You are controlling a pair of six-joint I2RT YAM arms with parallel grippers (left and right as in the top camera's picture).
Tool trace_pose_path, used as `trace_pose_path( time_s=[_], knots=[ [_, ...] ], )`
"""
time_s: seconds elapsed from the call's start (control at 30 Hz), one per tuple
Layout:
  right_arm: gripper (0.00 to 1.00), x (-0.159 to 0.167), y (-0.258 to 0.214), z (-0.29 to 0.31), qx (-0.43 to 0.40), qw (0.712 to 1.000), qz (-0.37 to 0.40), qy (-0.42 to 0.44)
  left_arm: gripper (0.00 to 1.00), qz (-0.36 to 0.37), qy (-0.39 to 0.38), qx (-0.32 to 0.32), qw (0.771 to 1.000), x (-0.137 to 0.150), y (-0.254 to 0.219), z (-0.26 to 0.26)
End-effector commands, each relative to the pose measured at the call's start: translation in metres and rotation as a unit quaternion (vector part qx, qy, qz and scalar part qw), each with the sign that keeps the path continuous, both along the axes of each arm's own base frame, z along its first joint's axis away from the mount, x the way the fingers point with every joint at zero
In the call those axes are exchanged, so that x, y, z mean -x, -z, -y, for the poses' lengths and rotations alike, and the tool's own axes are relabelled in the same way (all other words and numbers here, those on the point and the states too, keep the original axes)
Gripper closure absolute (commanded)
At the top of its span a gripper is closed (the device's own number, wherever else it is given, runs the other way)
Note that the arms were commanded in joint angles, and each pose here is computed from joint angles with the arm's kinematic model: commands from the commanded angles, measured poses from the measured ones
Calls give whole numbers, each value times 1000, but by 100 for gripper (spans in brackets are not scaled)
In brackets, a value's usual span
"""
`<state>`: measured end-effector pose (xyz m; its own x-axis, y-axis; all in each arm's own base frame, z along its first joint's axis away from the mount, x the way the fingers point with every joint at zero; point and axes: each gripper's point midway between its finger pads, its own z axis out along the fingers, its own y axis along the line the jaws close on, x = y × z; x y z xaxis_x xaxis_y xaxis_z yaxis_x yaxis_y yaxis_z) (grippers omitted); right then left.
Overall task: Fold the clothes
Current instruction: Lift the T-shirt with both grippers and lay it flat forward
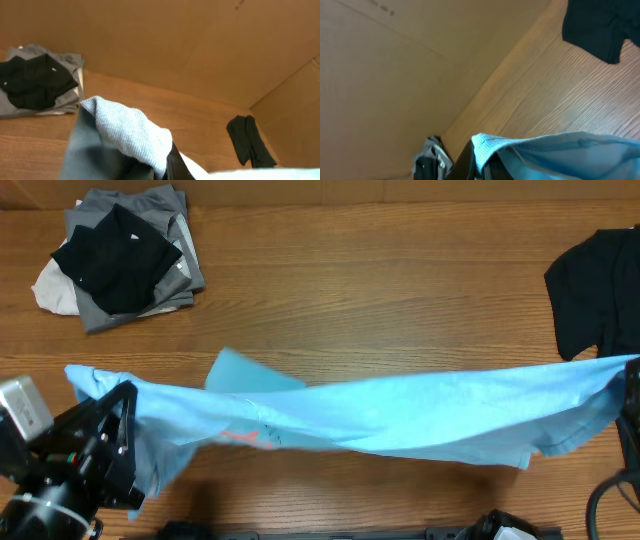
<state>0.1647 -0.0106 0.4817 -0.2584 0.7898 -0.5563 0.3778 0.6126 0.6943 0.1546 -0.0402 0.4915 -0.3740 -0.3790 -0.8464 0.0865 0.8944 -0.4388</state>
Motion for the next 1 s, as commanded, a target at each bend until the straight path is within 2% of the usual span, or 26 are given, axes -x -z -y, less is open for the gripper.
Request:
trace_pose_path(
  time_s=[0.0, 0.1, 0.23, 0.33, 0.4, 0.47, 0.53, 0.63, 0.8, 0.87, 0.97],
  knots=[
    [96, -44, 15, 7, -26, 998, -46, -39, 96, -54, -5, 1, 999, -39, 16, 6],
    [96, -78, 29, 16, -45, 994, -74, -60, 96, -107, 0, -20, 994, -87, 39, 13],
    [96, -142, 43, 29, -72, 989, -81, -102, 96, -152, 6, -38, 988, -174, 73, 26],
    [96, -194, 48, 29, -100, 982, -57, -148, 96, -157, 9, -45, 986, -252, 100, 36],
    [96, -225, 54, 25, -133, 974, -46, -175, 96, -160, 23, -35, 986, -292, 114, 45],
    [96, -256, 54, 17, -178, 960, -22, -215, 96, -153, 33, -21, 987, -326, 116, 50],
    [96, -274, 43, 14, -214, 947, 9, -241, 96, -131, 35, -13, 991, -345, 100, 47],
    [96, -280, 1, 22, -242, 926, 83, -276, 96, -65, 23, -7, 998, -350, 48, 32],
    [96, -247, -72, 35, -211, 909, 169, -317, 96, 49, -2, -14, 999, -298, -46, 3],
    [96, -232, -88, 37, -194, 910, 182, -319, 96, 68, -6, -28, 997, -275, -62, -2],
    [96, -223, -87, 32, -179, 912, 177, -324, 96, 53, -5, -40, 998, -259, -58, -3]
  ],
)
